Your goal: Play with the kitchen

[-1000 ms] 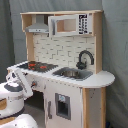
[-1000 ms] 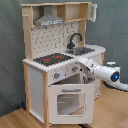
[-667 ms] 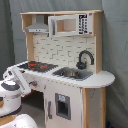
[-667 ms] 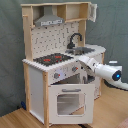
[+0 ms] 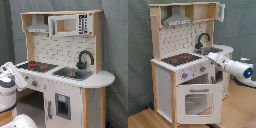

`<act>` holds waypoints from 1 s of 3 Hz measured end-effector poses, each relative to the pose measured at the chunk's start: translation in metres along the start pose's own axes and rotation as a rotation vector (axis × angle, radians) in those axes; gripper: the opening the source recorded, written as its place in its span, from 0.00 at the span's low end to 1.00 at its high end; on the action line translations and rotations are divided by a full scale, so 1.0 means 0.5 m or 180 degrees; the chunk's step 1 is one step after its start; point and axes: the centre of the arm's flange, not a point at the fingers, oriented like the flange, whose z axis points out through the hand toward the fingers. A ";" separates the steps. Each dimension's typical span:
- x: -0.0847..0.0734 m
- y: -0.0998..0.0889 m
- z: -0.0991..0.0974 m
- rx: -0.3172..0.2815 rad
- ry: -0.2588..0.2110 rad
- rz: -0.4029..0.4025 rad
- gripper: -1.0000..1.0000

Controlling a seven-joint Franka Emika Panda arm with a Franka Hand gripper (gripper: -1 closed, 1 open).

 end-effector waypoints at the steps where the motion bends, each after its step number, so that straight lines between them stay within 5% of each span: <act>1: 0.007 0.043 -0.020 -0.0065 -0.0003 -0.0205 1.00; 3: 0.033 0.109 -0.061 -0.0133 -0.0041 -0.0663 1.00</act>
